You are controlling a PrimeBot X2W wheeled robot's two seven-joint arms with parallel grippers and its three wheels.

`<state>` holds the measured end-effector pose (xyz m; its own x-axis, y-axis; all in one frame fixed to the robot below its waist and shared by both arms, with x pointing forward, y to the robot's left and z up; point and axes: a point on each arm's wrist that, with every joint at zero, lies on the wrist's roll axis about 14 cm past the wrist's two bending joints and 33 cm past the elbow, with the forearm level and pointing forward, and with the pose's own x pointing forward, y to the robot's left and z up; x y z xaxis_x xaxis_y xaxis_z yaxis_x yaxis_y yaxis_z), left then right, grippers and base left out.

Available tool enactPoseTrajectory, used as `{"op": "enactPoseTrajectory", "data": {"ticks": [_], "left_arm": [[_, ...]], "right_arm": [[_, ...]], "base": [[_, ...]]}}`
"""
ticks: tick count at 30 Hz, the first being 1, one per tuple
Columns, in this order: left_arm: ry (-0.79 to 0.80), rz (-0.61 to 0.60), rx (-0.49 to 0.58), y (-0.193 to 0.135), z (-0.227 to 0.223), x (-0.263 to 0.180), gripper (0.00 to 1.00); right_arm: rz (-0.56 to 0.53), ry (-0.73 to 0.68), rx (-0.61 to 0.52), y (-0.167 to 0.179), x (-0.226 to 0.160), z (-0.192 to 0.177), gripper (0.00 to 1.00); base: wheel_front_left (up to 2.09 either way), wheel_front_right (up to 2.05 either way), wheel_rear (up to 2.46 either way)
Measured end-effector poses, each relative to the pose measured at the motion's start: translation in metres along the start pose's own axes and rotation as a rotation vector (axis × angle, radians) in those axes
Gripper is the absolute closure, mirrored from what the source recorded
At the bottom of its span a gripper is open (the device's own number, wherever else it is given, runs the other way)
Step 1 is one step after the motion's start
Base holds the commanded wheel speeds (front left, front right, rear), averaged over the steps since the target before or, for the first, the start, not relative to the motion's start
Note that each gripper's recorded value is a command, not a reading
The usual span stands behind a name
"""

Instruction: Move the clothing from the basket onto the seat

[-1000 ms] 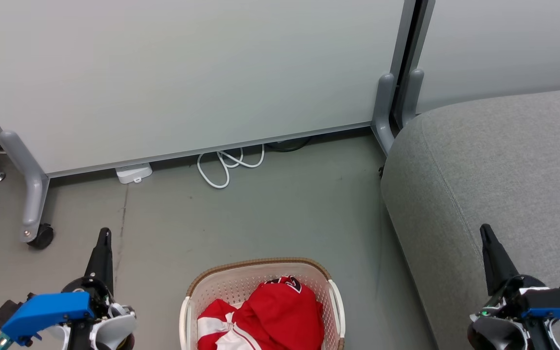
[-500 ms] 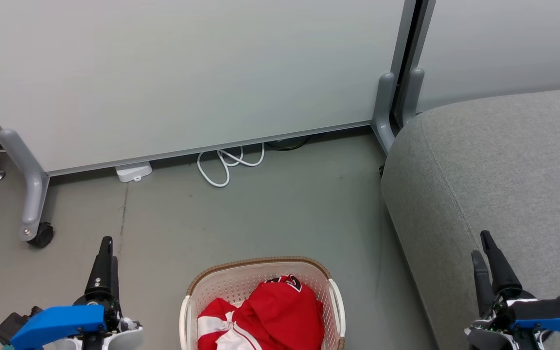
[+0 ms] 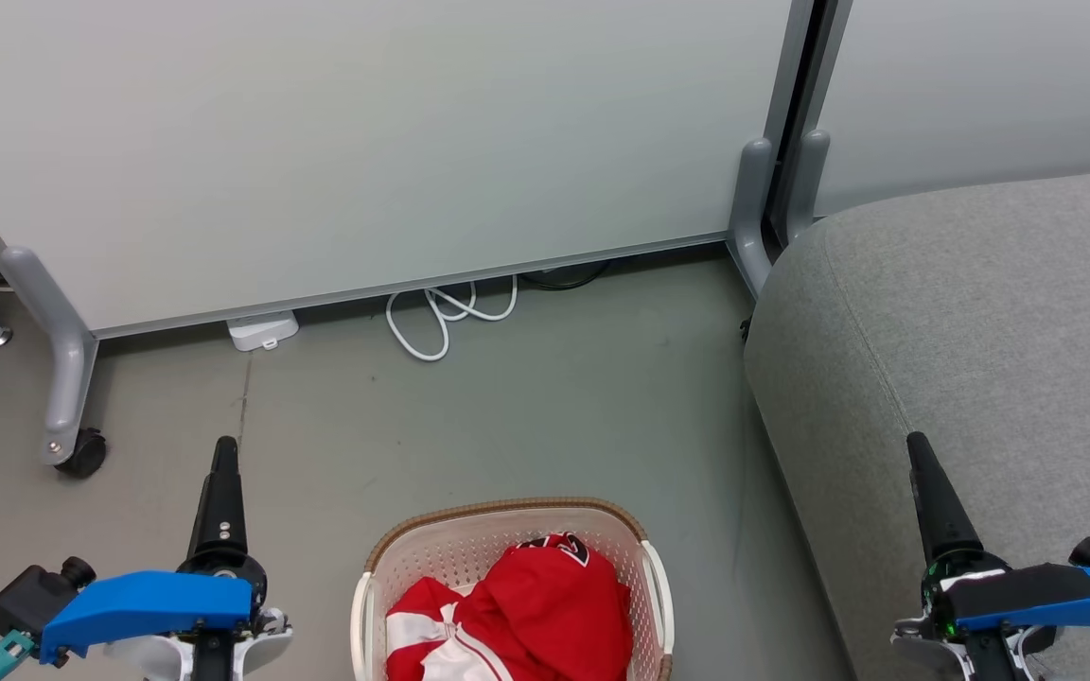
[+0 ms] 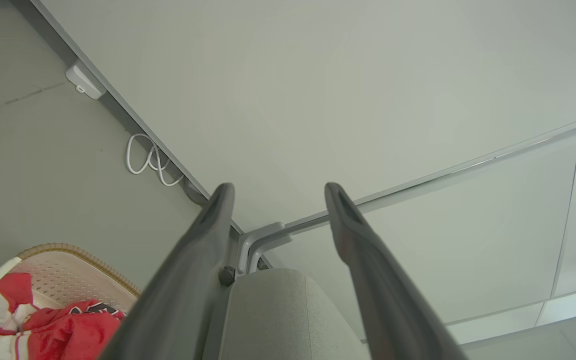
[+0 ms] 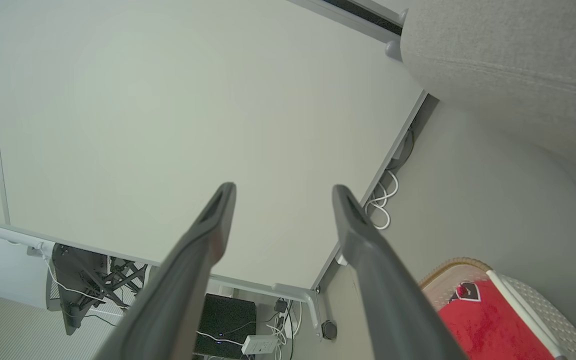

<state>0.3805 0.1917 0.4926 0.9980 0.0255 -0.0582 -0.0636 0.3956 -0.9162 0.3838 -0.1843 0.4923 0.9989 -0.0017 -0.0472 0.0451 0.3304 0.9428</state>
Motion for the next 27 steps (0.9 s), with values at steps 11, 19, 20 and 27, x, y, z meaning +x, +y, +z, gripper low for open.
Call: {"op": "enactPoseTrajectory", "data": {"ticks": [11,19,20,27], "left_arm": [[0.010,-0.007,0.241,-0.006,-0.008,0.001,0.00],[0.022,-0.001,0.395,-0.005,-0.015,0.003,0.00],[0.022,-0.003,0.411,-0.006,-0.015,0.003,0.00],[0.024,-0.017,0.515,-0.008,-0.019,0.004,0.00]], "right_arm": [[0.034,0.007,-0.212,0.010,0.002,-0.006,0.00],[0.055,0.005,-0.336,0.014,0.004,-0.009,0.00],[0.056,0.006,-0.353,0.014,0.004,-0.009,0.00],[0.075,0.005,-0.442,0.018,0.005,-0.013,0.00]], "base": [[0.00,0.00,0.00],[0.00,0.00,0.00],[0.00,0.00,0.00],[0.00,0.00,0.00]]}}
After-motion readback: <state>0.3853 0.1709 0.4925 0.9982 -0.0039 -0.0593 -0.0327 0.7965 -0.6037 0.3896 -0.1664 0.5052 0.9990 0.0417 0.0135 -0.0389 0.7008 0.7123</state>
